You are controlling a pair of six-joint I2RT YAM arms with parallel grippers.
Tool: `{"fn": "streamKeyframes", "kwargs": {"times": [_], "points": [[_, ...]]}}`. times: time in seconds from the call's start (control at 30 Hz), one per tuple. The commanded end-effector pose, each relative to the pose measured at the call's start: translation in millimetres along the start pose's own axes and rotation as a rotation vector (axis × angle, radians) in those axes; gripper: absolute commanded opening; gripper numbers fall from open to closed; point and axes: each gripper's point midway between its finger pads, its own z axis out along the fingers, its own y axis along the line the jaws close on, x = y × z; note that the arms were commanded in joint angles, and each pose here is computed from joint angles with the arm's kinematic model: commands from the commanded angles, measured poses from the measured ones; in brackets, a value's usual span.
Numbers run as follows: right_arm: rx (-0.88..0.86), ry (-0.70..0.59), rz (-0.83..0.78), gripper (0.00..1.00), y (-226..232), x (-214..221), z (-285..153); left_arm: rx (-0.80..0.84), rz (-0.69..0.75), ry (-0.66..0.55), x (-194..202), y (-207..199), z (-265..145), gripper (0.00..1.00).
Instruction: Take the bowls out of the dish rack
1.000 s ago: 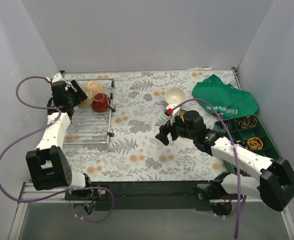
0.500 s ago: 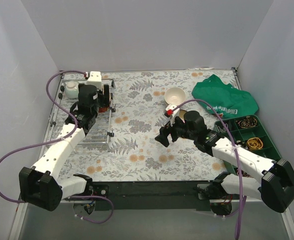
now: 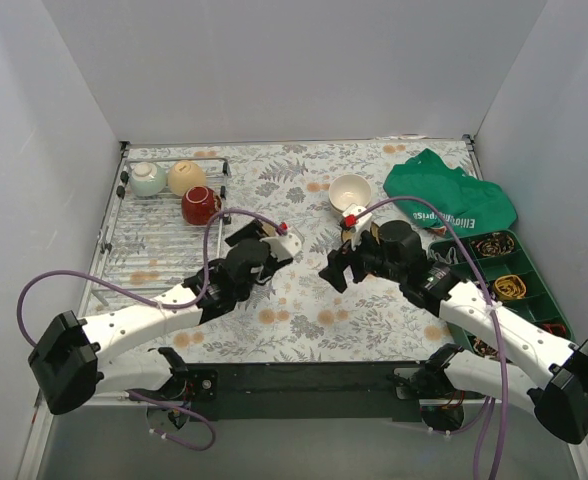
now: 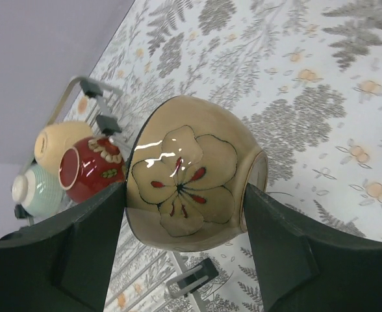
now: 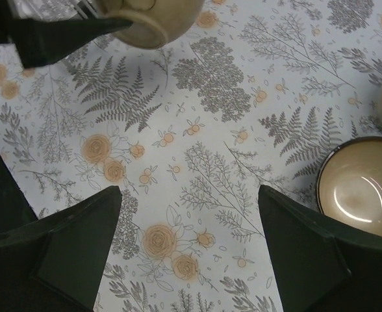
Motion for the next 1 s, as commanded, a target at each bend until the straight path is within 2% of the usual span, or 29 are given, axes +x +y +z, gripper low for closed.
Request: {"fn": "streamKeyframes", "kwargs": {"times": [0.0,0.1,0.2,0.37,0.63,0.67,0.73,0.97], "points": [[0.169,0.007,0.050,0.96,-23.3,-16.1,-17.1,-0.052,0.115,-0.184,-39.6,-7.8,-22.6,0.00],[0.295,0.050,0.094,0.98,-48.6,-10.7,-29.2,-0.028,0.159,-0.228,-43.0,-27.1,-29.9,0.00],[0.342,0.062,0.150,0.99,-65.6,-10.6,-39.5,-0.009,0.199,-0.255,-39.8,-44.5,-34.9,0.00],[0.256,0.066,0.207,0.98,-61.7,-23.2,-39.0,-0.037,0.321,-0.332,-40.3,-65.9,-44.4,0.00],[0.117,0.158,0.298,0.98,-43.4,-28.8,-15.1,-0.082,0.446,-0.463,-46.0,-95.8,-64.8,0.00],[0.108,0.154,0.303,0.97,-42.4,-35.0,-13.2,-0.081,0.497,-0.473,-45.5,-103.1,-66.3,0.00],[0.087,0.194,0.331,0.97,-39.6,-30.6,-5.3,-0.113,0.476,-0.511,-52.0,-101.4,-72.0,0.00],[0.027,0.287,0.348,0.96,-21.6,-24.6,22.0,-0.136,0.547,-0.537,-52.3,-113.0,-74.9,0.00]]}}
